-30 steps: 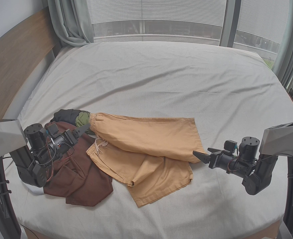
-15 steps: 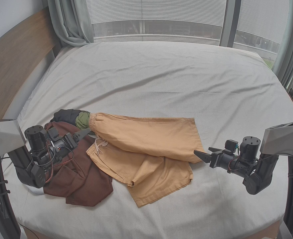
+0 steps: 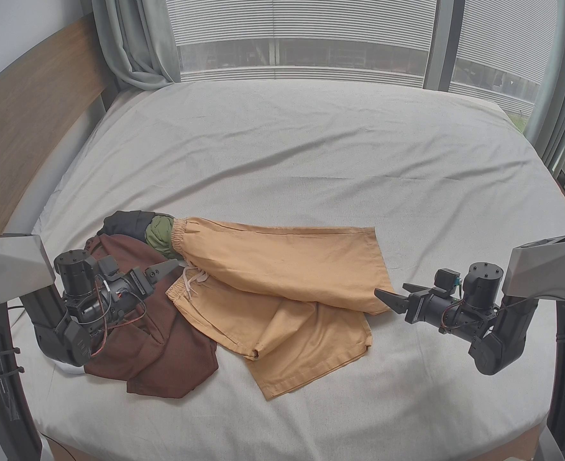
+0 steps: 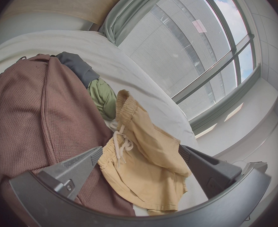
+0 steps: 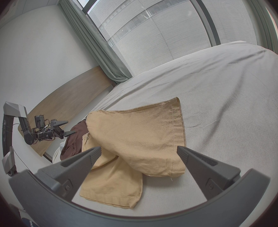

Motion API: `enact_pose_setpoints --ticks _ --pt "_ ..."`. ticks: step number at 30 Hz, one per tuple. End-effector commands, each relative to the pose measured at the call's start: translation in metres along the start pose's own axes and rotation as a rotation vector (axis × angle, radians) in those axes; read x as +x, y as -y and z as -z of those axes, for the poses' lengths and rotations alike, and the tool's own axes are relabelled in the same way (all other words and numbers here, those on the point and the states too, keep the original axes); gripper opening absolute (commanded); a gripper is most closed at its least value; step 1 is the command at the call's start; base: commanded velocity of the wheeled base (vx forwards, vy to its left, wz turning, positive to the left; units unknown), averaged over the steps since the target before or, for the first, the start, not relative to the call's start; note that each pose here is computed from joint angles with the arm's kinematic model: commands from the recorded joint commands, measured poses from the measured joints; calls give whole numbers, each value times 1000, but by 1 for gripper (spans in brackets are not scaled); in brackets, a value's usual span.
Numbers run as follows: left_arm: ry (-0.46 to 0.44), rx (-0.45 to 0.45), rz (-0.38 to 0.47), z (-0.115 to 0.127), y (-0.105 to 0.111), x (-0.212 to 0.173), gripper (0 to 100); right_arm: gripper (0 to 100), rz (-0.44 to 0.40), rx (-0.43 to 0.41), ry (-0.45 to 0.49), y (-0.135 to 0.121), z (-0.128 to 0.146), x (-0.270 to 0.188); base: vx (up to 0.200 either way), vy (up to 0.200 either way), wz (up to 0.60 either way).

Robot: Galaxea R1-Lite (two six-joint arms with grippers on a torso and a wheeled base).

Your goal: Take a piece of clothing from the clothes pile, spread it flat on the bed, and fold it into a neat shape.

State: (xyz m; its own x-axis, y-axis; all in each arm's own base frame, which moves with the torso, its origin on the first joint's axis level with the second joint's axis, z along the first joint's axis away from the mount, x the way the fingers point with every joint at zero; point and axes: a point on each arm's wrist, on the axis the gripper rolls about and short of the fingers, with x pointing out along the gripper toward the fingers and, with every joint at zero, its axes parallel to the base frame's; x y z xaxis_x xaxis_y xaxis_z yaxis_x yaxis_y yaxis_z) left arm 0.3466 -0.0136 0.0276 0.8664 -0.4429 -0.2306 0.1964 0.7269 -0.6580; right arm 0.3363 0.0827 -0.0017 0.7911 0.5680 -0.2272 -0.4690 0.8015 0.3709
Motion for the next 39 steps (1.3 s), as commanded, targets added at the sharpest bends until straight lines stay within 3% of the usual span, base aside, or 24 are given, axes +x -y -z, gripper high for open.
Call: enact_pose_setpoints --ticks 1,15,19,30,39 --pt "-28 -1 -44 17 -16 11 100 100 0 0 -1 1 1 2 0 0 0" --pt "-59 -5 -68 33 -26 23 100 100 0 1 -1 2 1 2 0 0 0" --pt "-38 0 -98 36 -32 32 100 100 -1 2 0 2 1 2 0 0 0" --pt "-48 9 -79 48 -33 42 100 100 3 -1 12 4 -1 3 0 0 0" --pt "-8 19 -94 45 -36 50 100 100 3 -1 12 4 -1 3 0 0 0"
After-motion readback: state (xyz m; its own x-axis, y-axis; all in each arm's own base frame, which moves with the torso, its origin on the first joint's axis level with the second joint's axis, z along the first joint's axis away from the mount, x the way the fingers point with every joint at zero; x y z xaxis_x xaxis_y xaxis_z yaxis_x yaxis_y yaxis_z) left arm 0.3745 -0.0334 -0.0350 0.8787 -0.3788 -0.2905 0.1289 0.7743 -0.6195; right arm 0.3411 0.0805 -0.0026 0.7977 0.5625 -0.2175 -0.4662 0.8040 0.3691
